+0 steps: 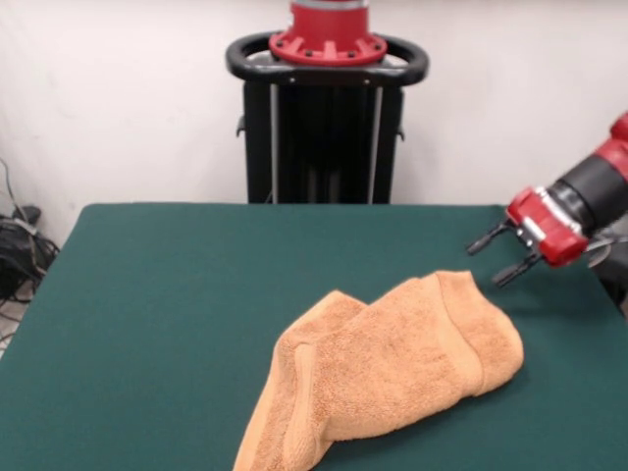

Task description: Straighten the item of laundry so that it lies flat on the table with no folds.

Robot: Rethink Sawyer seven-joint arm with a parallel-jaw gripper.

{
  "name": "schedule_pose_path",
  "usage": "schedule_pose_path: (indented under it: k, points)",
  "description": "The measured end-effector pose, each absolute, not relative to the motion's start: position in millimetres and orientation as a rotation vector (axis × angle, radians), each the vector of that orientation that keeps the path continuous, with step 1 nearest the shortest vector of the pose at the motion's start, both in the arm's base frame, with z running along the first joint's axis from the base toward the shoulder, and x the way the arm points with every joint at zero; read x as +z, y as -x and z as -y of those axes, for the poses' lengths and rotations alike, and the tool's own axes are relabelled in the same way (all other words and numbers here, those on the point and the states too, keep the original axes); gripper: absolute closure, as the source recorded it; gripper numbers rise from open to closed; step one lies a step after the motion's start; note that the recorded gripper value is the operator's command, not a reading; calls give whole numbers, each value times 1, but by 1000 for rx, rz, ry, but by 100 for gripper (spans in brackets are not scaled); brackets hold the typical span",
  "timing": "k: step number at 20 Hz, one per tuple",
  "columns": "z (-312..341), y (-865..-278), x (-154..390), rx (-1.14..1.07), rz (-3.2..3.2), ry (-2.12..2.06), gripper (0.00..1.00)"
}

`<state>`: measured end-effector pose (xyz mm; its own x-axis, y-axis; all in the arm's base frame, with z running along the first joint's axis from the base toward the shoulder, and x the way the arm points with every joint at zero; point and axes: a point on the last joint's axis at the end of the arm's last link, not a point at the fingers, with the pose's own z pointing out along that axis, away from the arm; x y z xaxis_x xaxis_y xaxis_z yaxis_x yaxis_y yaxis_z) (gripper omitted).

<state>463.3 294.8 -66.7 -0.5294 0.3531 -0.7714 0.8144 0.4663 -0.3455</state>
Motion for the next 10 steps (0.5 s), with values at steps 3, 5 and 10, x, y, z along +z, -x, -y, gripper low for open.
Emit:
schedule_pose_path:
  k: [3, 5, 10]
  points:
    - [-296, -472, -86, -1054, -2062, -996, 0]
    - [-299, -476, -98, -1116, -2038, -992, 0]
    - [-310, -487, -121, -1250, -1955, -887, 0]
